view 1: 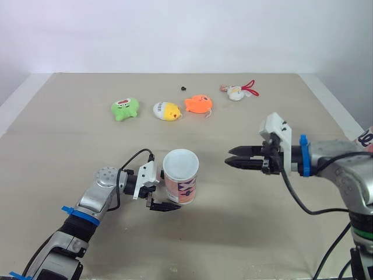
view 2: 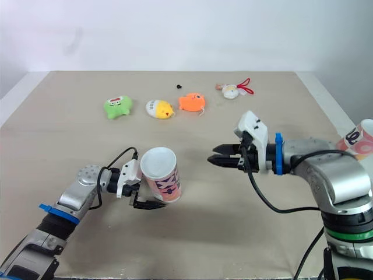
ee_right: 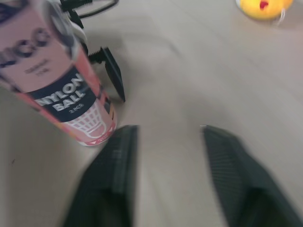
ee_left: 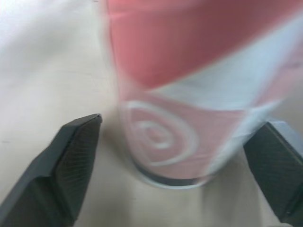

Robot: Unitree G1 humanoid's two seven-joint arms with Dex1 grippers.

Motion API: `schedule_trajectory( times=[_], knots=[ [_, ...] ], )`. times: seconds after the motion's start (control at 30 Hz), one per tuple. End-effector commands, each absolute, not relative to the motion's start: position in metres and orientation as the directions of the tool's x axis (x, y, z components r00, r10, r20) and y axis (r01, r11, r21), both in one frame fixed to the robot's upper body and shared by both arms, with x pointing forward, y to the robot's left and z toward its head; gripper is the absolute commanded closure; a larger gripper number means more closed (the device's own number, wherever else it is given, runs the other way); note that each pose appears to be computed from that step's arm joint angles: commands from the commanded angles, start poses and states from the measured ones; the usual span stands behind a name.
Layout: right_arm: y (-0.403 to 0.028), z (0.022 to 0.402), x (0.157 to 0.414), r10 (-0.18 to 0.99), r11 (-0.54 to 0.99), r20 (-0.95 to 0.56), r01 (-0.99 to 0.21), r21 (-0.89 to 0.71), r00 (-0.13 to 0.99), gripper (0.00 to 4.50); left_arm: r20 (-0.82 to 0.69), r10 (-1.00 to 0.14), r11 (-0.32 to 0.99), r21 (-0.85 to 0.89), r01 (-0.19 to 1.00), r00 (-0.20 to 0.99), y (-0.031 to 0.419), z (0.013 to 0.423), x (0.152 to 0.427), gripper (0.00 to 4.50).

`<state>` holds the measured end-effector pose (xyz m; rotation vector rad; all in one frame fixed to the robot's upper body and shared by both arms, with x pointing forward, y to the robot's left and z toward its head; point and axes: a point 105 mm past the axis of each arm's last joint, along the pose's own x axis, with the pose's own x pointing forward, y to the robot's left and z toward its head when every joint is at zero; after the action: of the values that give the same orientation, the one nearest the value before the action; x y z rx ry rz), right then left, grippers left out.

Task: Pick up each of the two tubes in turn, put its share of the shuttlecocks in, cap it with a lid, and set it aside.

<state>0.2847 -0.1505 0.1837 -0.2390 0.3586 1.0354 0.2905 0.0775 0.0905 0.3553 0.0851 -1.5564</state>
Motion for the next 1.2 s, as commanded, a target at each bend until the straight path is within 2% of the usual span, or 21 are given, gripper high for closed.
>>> schedule_trajectory(
  times=[0.03,0.07,0.2,0.37,0.47,0.57,0.63,0.8,0.9,1.2],
  knots=[
    [-0.155,0.189,0.276,0.805,0.500,-0.355,-0.866,-0.028,0.476,0.32,-0.279,-0.960,-0.058,0.207,0.977,0.002,0.079,0.101,0.290,0.00],
    [-0.154,0.189,0.274,0.813,0.493,-0.347,-0.870,-0.016,0.467,0.08,-0.279,-0.960,-0.064,0.201,0.977,-0.006,0.080,0.102,0.288,0.00],
    [-0.155,0.191,0.262,0.861,0.449,-0.297,-0.891,0.066,0.412,0.08,-0.280,-0.959,-0.090,0.180,0.980,-0.036,0.103,0.113,0.272,0.00],
    [-0.152,0.164,0.247,0.859,0.392,-0.393,-0.915,0.095,0.327,0.08,-0.293,-0.956,-0.023,0.185,0.983,0.032,0.139,0.126,0.262,0.00],
    [-0.144,0.146,0.249,0.846,0.401,-0.404,-0.915,0.050,0.349,0.08,-0.278,-0.958,0.025,0.181,0.983,0.075,0.155,0.138,0.254,0.00],
    [-0.132,0.129,0.266,0.819,0.460,-0.368,-0.887,-0.035,0.439,0.08,-0.254,-0.959,0.080,0.178,0.981,0.124,0.166,0.150,0.246,0.00],
    [-0.122,0.121,0.270,0.825,0.448,-0.350,-0.891,-0.070,0.443,0.08,-0.211,-0.965,0.118,0.177,0.977,0.155,0.166,0.159,0.243,0.00],
    [-0.097,0.114,0.266,0.873,0.363,-0.326,-0.930,-0.061,0.362,0.08,-0.123,-0.973,0.170,0.175,0.970,0.193,0.159,0.172,0.240,0.00],
    [-0.083,0.110,0.262,0.899,0.299,-0.321,-0.953,-0.050,0.298,0.08,-0.115,-0.974,0.176,0.173,0.969,0.197,0.155,0.172,0.240,0.00],
    [-0.053,0.114,0.267,0.938,0.218,-0.261,-0.974,-0.061,0.226,0.08,-0.123,-0.975,0.166,0.163,0.973,0.187,0.152,0.173,0.240,0.00]
  ],
)
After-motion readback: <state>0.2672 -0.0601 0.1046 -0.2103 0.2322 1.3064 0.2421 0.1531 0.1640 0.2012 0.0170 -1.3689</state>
